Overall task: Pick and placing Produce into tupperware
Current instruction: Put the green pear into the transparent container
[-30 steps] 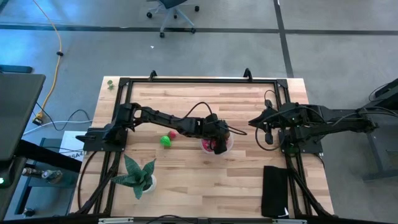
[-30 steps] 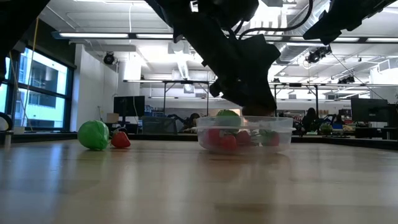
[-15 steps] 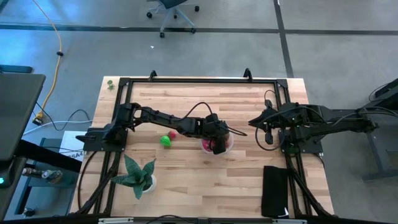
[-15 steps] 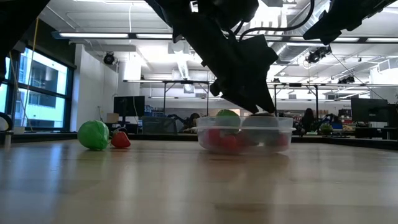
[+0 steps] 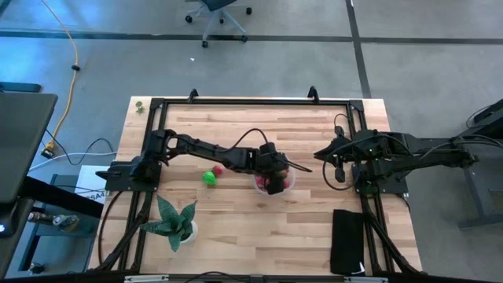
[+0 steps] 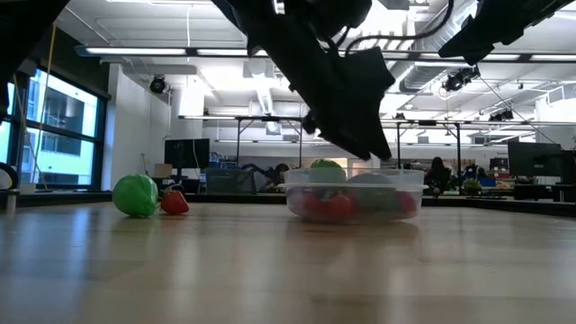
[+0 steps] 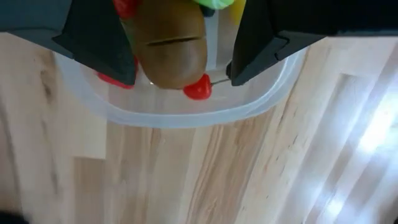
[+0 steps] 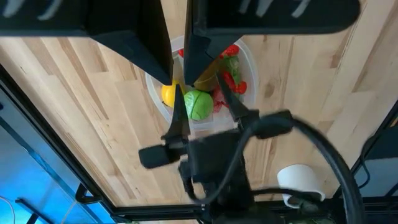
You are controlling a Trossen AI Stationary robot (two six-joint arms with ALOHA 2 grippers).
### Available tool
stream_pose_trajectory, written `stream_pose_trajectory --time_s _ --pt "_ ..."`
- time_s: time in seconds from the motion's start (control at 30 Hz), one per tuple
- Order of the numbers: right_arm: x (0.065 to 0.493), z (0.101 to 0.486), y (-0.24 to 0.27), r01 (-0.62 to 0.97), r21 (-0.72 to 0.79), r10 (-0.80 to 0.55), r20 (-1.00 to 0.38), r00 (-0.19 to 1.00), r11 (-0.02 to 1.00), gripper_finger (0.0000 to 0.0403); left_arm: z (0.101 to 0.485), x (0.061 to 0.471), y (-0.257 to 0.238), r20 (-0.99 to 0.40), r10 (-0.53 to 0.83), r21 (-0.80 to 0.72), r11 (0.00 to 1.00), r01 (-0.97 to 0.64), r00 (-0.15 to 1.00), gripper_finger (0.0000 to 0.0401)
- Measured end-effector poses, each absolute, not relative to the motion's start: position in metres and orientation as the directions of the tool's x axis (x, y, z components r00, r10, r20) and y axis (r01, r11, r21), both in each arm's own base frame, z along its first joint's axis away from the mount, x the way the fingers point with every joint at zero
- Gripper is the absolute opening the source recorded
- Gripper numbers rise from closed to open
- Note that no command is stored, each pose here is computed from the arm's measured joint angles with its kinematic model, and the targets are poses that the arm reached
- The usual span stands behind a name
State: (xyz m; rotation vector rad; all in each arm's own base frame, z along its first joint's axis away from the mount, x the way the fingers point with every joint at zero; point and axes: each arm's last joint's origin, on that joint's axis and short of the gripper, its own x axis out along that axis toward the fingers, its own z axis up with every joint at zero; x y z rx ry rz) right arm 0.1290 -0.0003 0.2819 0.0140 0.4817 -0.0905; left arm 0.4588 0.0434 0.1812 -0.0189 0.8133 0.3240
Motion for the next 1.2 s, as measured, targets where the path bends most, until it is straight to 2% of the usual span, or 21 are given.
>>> stream_pose_trajectory --time_s 0.1,0.2,0.47,0.63,0.83,1.07,1.2 --pt "0.129 0.282 0.0 0.091 -0.008 -0.084 -0.464 0.882 0.996 0.003 0.2 0.447 0.05 -0.746 0.234 0.073 0.959 -0.272 0.623 0.0245" --pt "0.129 0.282 0.0 0.091 -0.008 -0.084 -0.464 0.882 0.996 0.003 0.222 0.425 0.063 -0.799 0.234 0.076 0.953 -0.293 0.554 0.0235" --pt "0.129 0.282 0.0 0.09 -0.008 -0.084 -0.464 0.882 0.996 0.003 0.265 0.347 0.073 -0.954 0.244 0.169 0.918 -0.359 0.173 0.0212" --pt "0.129 0.282 0.0 0.091 -0.008 -0.084 -0.464 0.882 0.996 0.003 0.281 0.311 0.053 -0.97 0.241 0.212 0.906 -0.366 0.035 0.0218" --pt "0.129 0.282 0.0 0.091 -0.008 -0.084 -0.464 0.882 0.996 0.003 0.25 0.275 0.027 -0.977 0.204 0.164 0.901 -0.403 0.058 0.0228" --pt "0.129 0.282 0.0 0.091 -0.008 -0.084 -0.464 0.882 0.996 0.003 0.215 0.233 0.019 -0.967 0.131 0.017 0.888 -0.46 0.217 0.0244" --pt "0.129 0.282 0.0 0.09 -0.008 -0.084 -0.464 0.882 0.996 0.003 0.209 0.22 0.018 -0.959 0.14 0.01 0.885 -0.465 0.247 0.0262"
